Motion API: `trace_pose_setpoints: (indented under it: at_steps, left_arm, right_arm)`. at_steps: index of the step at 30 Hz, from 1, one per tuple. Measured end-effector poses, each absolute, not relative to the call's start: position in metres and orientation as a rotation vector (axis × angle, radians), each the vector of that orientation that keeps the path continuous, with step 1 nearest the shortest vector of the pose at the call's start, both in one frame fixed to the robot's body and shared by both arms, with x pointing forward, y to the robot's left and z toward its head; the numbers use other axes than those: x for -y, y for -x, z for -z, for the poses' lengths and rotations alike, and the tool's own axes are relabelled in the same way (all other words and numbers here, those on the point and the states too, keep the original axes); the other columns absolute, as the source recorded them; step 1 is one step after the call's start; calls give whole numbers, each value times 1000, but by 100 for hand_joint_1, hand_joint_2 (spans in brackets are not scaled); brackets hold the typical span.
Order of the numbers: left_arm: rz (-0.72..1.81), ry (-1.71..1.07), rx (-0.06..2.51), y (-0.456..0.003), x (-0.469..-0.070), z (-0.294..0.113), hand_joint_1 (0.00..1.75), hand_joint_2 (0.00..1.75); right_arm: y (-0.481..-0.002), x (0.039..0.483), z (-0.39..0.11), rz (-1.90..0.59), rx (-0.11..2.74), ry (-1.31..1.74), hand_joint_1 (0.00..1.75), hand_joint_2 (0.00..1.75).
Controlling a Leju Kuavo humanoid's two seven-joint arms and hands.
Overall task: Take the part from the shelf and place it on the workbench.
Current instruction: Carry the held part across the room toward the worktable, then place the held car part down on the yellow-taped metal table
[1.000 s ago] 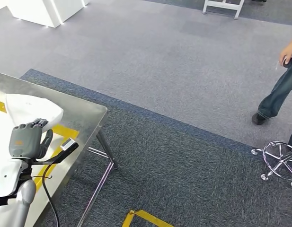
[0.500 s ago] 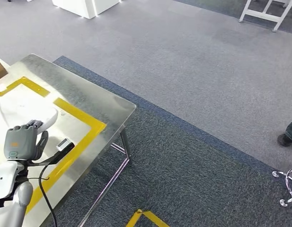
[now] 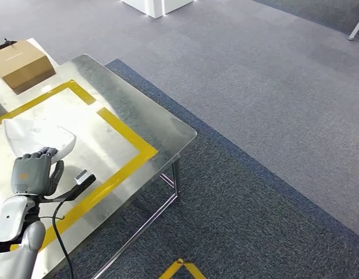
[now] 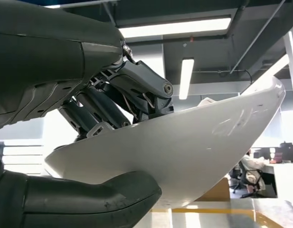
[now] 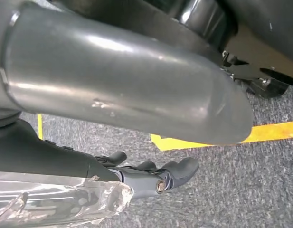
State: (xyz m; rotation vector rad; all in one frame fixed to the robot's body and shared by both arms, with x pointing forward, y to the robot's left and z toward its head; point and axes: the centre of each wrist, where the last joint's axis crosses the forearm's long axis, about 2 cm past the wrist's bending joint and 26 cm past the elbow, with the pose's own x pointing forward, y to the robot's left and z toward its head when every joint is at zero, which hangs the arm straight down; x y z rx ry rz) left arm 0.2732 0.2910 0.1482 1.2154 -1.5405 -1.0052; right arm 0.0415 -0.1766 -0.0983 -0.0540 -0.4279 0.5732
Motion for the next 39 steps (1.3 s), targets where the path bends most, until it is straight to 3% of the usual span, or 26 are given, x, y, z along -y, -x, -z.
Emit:
trace_pose_setpoints:
  at_steps: [39]
  left_arm:
    - [1069,-1231,1497,-272,-294,-141,175,175]
  right_arm:
    - [-41,175,98,-590,421,37,0,0]
